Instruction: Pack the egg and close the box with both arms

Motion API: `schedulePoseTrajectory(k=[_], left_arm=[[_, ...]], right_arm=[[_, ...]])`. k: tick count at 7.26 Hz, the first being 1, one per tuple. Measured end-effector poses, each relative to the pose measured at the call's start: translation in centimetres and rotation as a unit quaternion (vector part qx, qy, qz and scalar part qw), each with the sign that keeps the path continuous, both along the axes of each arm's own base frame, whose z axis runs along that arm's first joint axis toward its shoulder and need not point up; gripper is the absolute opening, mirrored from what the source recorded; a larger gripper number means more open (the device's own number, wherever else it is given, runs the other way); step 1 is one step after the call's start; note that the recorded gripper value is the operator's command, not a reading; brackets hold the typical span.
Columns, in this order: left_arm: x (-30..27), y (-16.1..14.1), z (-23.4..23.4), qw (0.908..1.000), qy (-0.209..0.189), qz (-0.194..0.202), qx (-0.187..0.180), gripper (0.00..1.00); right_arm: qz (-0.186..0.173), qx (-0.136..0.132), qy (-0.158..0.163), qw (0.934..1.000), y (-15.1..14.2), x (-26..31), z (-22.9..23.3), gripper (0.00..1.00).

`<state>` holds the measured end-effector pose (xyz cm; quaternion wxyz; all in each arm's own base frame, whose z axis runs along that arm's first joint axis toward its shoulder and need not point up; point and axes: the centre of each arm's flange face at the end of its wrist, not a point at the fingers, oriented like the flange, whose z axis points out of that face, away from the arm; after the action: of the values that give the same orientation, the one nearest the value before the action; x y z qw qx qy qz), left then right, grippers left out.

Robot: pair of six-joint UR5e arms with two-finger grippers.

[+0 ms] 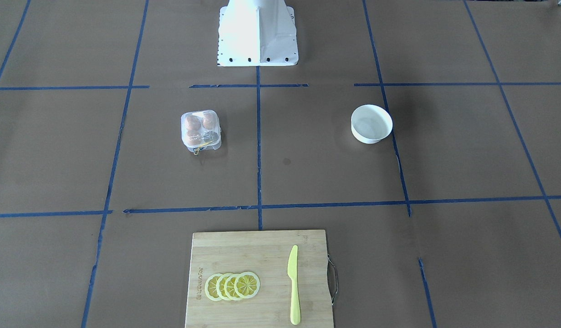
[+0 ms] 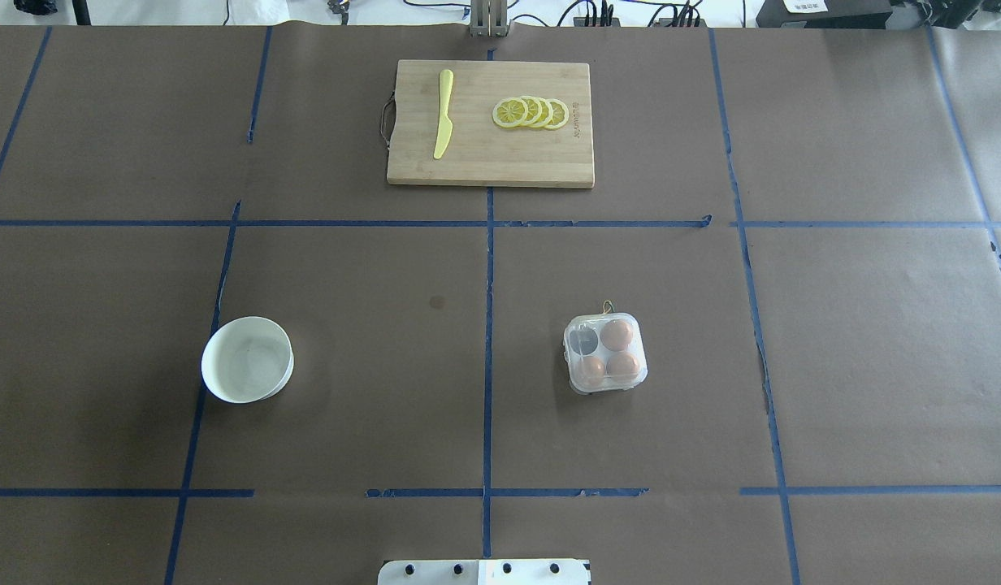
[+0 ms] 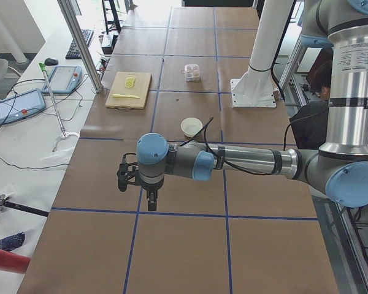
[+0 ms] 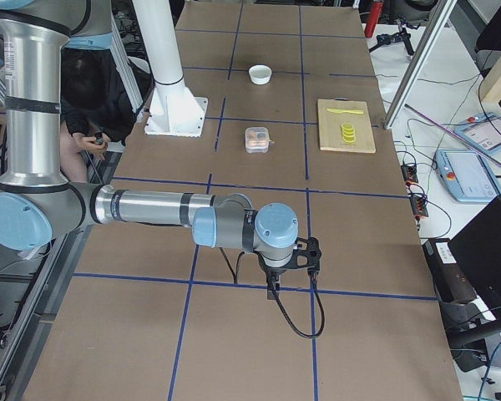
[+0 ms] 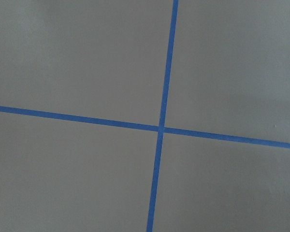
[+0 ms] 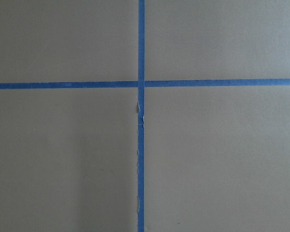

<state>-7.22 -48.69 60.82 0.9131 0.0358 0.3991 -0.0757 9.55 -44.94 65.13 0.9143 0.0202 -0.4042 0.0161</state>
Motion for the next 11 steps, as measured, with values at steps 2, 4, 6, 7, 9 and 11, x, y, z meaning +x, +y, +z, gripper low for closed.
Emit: schedulePoseTrajectory(k=[2,4,6,7,9,11], left_arm=[[0.76,-0.08,0.14,0.9996,-0.003,0.027,-0.010,1.00],[1.24,-0.16,0.01,0.9985,-0.006,0.054,-0.005,1.00],[1.32,-0.09,0.15,0.9973,-0.008,0.073,0.005,1.00],[1.26,-0.04,0.21,0.9971,-0.008,0.076,0.005,1.00],[1.17,0.03,0.12,0.9970,-0.009,0.077,0.006,1.00],[1.09,0.03,0.06,0.9970,-0.009,0.076,0.007,1.00]], right_arm=[[0.000,0.001,0.000,1.0000,0.02,-0.01,-0.03,1.00],[0.000,0.001,0.000,1.0000,0.01,-0.01,-0.09,1.00],[0.000,0.001,-0.001,1.0000,0.01,-0.01,-0.11,1.00],[0.000,0.002,-0.001,1.0000,0.01,-0.02,-0.14,1.00],[0.000,0.003,-0.002,1.0000,-0.04,-0.02,-0.27,1.00],[0.000,0.004,-0.003,1.0000,-0.04,-0.03,-0.31,1.00]])
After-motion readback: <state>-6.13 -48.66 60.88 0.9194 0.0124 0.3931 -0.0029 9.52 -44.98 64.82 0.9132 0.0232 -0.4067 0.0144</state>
